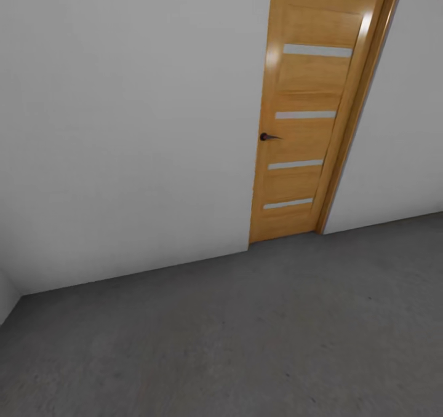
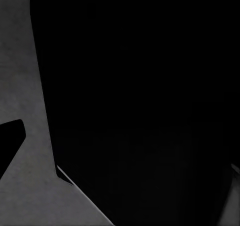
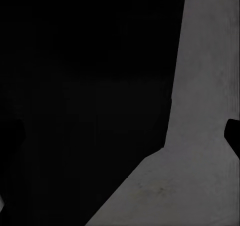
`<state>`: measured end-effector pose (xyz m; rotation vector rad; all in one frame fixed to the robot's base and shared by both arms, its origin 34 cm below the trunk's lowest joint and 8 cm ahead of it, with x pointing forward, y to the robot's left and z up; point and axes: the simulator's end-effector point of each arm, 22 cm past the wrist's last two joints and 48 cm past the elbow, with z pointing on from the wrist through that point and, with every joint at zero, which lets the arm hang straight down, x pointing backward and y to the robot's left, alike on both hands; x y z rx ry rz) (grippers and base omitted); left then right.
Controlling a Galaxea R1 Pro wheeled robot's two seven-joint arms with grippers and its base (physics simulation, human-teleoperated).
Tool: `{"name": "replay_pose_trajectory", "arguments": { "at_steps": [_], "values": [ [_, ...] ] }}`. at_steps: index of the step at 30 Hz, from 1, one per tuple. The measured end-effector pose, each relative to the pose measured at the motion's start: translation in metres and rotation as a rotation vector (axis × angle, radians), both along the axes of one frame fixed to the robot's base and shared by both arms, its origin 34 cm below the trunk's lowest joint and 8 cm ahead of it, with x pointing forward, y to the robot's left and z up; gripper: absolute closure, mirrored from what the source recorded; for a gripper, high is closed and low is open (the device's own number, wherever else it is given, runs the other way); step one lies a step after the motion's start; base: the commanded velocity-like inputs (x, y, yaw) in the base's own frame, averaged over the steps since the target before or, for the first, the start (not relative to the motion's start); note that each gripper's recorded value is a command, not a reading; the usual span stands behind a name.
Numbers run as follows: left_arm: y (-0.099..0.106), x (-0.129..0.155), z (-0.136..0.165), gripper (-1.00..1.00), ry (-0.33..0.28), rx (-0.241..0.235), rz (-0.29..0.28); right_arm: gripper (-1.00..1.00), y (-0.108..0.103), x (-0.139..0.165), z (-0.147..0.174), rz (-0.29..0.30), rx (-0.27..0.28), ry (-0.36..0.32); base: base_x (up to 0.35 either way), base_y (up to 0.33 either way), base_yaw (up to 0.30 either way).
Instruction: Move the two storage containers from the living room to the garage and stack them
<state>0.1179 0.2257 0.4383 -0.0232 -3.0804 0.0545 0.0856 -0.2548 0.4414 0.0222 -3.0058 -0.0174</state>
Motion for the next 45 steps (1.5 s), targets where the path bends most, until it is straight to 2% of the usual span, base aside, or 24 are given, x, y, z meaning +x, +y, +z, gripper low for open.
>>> {"name": "replay_pose_trajectory", "arguments": {
  "at_steps": [15,30,45],
  "values": [
    [-0.001,-0.0002,0.0001,-1.0,0.0,-0.001,0.0,-1.0,0.0,0.0,0.0,0.0,0.0,0.0,0.232,-0.219,-0.007],
    [-0.0027,0.0003,0.0001,-1.0,0.0,-0.003,0.0,-1.0,-0.0006,-0.0001,0.0,-0.001,-0.001,0.0,0.235,-0.22,-0.197],
    [-0.0063,0.001,0.0002,-1.0,-0.001,-0.008,0.001,-1.0,-0.0002,0.0,0.0,-0.001,0.0,0.0,0.285,-0.183,-0.028]
  ]
}}
